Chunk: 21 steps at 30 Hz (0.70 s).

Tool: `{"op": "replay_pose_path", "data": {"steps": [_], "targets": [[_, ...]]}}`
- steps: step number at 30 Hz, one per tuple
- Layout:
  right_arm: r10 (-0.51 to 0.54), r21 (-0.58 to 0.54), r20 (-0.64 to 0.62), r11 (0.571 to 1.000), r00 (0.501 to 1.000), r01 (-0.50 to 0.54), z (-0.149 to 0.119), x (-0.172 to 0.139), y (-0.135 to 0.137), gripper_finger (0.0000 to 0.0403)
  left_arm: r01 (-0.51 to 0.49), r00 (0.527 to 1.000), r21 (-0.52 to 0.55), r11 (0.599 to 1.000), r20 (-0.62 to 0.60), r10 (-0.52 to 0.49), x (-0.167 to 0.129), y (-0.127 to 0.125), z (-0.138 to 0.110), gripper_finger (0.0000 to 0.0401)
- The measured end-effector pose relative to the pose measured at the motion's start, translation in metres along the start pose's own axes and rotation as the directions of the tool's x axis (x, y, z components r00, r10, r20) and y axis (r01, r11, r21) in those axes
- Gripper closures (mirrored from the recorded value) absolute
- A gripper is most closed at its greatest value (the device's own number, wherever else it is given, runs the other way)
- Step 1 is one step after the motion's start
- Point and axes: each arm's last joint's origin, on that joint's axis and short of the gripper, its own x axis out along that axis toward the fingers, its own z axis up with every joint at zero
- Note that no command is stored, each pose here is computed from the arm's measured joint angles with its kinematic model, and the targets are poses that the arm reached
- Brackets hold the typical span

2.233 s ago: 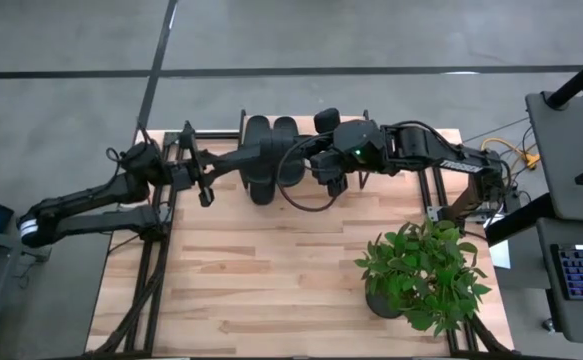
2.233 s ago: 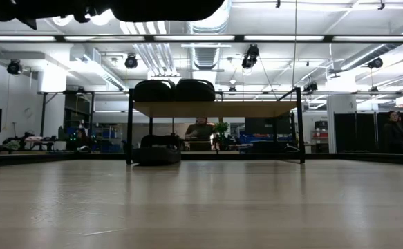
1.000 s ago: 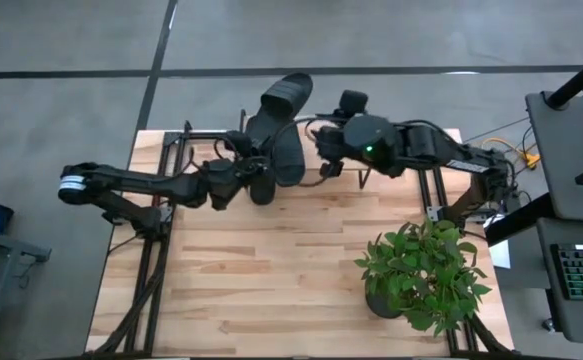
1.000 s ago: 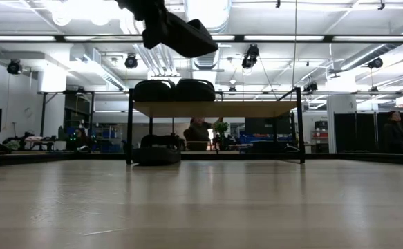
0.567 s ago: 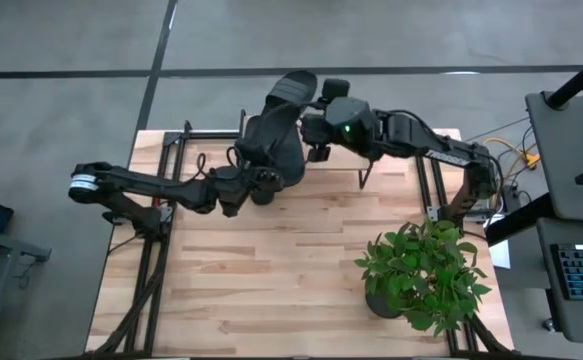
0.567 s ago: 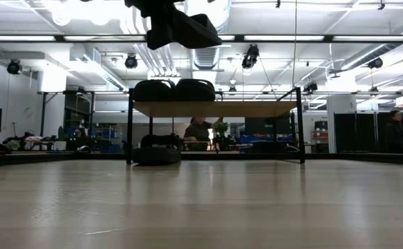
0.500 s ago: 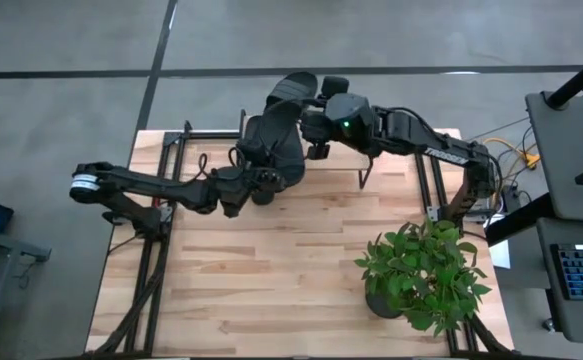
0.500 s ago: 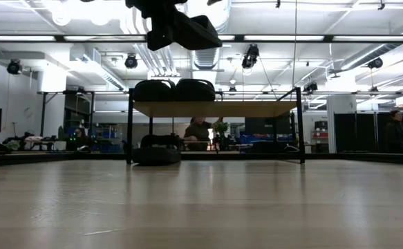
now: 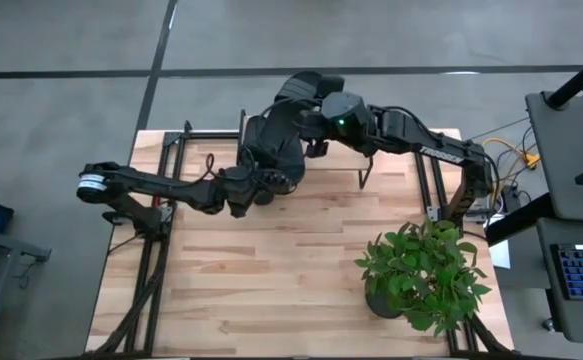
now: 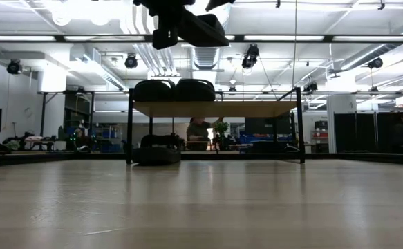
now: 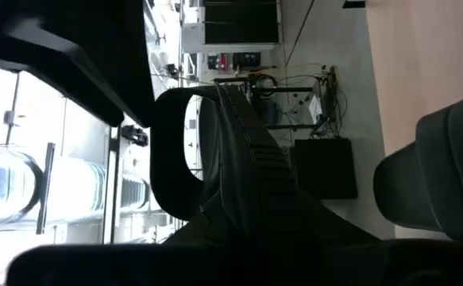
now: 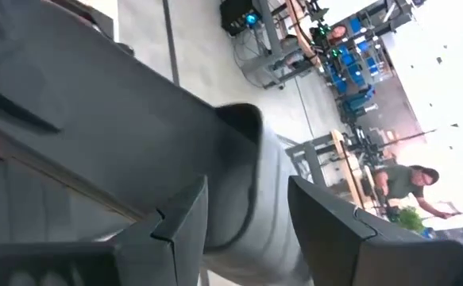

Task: Pick and place slides into the shelf
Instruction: Put the black slipper on the shelf

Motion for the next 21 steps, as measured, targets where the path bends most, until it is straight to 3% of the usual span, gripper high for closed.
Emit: {"op": "replay_pose_path", "data": {"steps": [21], "targets": [[-0.041, -0.035, -0.070, 0.999, 0.997, 0.039, -0.012, 0.012, -0.007, 0.0240, -0.026, 0.999, 0.007, 1.000, 0.044, 0.025, -0.005, 0.017, 0.005, 0.0359]]}}
